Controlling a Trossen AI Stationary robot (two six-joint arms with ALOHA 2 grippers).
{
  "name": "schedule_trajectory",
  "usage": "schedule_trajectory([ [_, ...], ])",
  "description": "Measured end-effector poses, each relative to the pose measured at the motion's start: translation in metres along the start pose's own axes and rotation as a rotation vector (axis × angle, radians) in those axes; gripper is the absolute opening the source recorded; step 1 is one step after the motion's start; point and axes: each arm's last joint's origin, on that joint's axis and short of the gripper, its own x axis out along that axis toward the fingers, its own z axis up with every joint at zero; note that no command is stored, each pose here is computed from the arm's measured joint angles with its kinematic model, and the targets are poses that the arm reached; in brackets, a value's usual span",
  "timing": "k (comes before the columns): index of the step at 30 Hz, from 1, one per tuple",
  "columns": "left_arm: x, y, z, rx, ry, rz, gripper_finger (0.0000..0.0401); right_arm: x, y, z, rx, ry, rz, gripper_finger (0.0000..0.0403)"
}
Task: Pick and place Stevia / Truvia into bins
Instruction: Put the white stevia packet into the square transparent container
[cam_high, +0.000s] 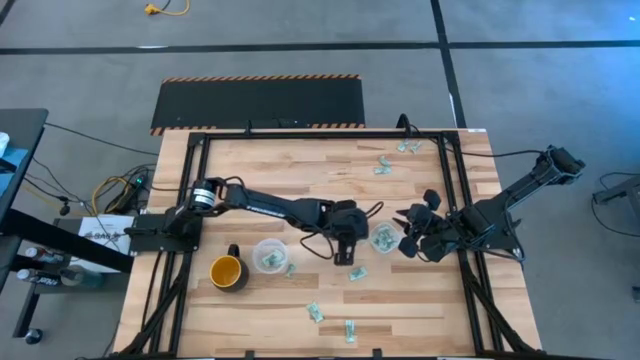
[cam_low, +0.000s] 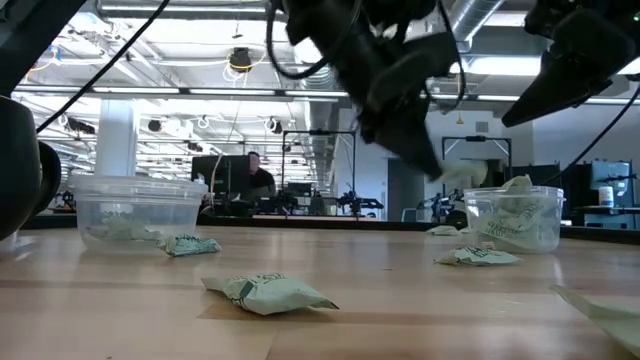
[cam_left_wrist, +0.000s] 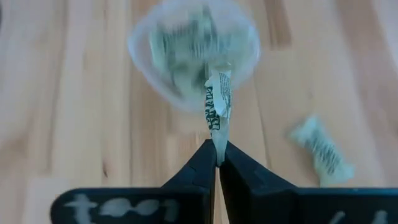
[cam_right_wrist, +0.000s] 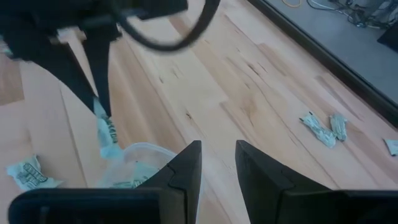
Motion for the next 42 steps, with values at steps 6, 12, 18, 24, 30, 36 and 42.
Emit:
schedule_trajectory([
  [6,-0.004,0.012,0.02,-0.019,-0.154,-0.025,0.0,-0.004,-0.006,0.0,0.003,-0.006,-0.014,0.0093],
  [12,0.016,0.025,0.014,-0.043,-0.172,-0.089,0.0,-0.01,-0.014,0.001,0.038,-0.023,-0.019,0.0093],
  [18,0.024,0.027,0.014,-0.06,-0.198,-0.135,0.0,-0.012,-0.016,0.001,0.043,-0.027,-0.015,0.0093],
  [24,0.024,0.028,0.015,-0.06,-0.208,-0.148,0.0006,-0.012,-0.017,0.001,0.043,-0.026,-0.015,0.0093],
  [30,0.024,0.027,0.013,-0.052,-0.196,-0.151,0.0033,-0.012,-0.016,0.001,0.044,-0.027,-0.015,0.0093],
  [36,0.024,0.027,0.013,-0.029,-0.197,-0.15,0.0083,-0.012,-0.016,0.001,0.045,-0.028,-0.014,0.0093],
  [42,0.012,0.03,0.017,-0.029,-0.194,-0.146,0.0122,-0.012,-0.016,0.001,0.046,-0.028,-0.014,0.0093],
])
